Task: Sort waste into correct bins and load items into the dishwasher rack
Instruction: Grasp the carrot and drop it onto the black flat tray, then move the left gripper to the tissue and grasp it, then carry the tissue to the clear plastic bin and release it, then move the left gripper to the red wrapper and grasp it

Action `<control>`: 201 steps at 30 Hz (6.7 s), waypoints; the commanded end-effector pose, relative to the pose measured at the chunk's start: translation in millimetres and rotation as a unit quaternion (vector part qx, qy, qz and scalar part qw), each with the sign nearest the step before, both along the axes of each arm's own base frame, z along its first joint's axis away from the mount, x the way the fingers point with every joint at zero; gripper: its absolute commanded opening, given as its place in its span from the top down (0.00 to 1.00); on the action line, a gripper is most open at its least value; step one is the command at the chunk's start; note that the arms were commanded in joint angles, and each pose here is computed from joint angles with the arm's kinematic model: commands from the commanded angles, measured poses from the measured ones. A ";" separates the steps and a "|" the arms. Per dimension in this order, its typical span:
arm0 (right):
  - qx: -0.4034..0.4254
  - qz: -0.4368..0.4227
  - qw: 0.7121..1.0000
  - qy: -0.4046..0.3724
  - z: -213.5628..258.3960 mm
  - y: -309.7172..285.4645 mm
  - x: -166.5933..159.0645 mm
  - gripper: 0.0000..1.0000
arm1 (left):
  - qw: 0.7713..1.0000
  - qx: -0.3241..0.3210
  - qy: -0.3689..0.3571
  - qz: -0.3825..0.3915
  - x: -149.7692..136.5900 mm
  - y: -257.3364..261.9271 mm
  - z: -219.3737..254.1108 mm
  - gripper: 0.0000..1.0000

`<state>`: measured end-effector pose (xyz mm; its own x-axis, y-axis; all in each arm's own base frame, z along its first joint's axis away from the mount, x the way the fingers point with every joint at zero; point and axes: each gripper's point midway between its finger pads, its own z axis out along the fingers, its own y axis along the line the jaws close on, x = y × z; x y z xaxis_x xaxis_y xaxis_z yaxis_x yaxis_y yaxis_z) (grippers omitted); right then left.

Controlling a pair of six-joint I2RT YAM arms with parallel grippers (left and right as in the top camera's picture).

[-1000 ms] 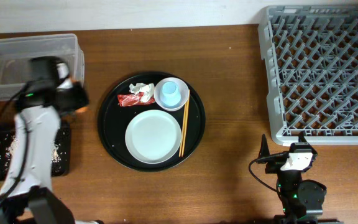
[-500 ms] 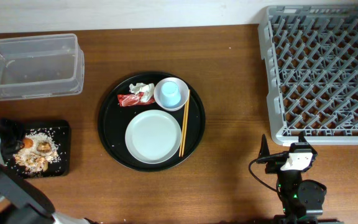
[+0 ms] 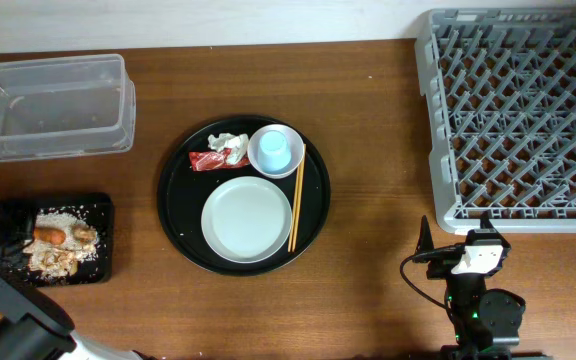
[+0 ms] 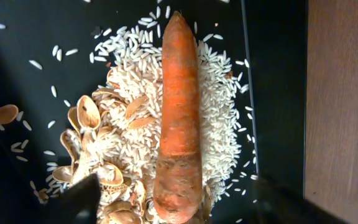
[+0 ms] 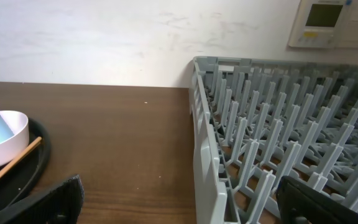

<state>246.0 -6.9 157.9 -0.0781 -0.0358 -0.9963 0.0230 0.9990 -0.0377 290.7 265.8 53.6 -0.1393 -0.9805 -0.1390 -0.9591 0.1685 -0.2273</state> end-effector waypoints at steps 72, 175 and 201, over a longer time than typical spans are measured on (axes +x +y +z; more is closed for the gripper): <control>-0.004 -0.001 1.000 0.001 -2.5 0.1 -0.1 0.02 | 0.680 0.177 -0.136 -0.698 187.3 -359.2 -14.1 0.22; -0.004 -0.001 1.000 0.001 -2.4 0.1 -0.1 0.02 | 0.771 0.056 -0.278 -0.570 160.5 -284.9 108.3 0.01; -0.004 -0.001 1.000 0.001 -2.4 0.1 -0.1 0.02 | 0.812 0.109 -0.079 -0.568 157.5 -317.5 -6.1 0.32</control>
